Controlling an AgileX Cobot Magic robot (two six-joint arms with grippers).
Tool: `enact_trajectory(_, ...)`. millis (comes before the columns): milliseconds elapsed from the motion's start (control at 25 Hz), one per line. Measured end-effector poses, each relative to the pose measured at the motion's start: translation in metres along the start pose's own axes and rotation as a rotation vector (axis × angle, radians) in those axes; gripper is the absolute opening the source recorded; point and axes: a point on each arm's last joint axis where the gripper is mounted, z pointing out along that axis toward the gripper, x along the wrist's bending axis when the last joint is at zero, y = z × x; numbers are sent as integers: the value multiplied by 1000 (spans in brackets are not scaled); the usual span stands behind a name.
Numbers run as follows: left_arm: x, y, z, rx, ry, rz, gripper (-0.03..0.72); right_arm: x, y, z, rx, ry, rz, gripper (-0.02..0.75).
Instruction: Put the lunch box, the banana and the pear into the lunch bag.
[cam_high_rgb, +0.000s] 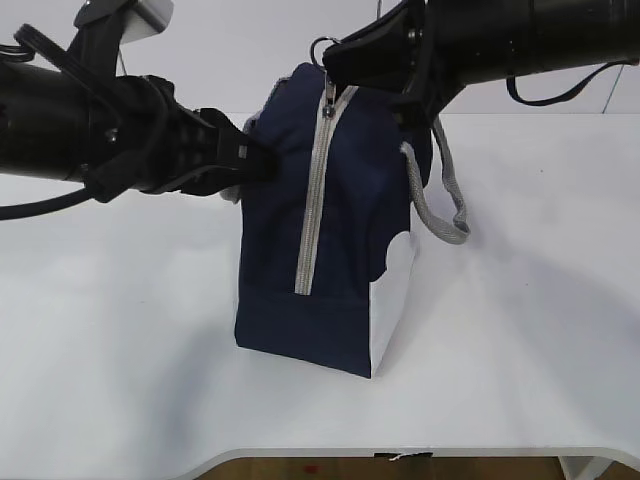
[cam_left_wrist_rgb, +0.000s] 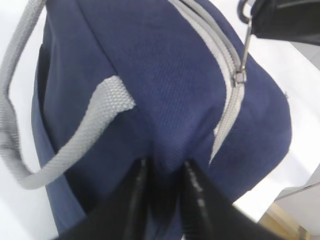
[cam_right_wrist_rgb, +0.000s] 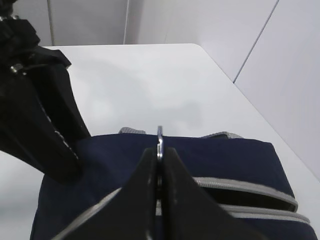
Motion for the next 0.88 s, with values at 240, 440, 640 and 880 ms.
enact_trajectory(240,0,-1,1,3,1,5,1,0,0,0,-4,-1,5,6)
enact_trajectory(440,0,0,1,5,-5,9,-1,-2,4,0,-48,-22,35,6)
enact_trajectory(640,-1,-1,1,9,-13,8,-2,-9,4,1,-63,-92,59,6)
enact_trajectory(880,-3,-2,1,20,-31,12,-3,-17,4,6,-79,-144,99,6)
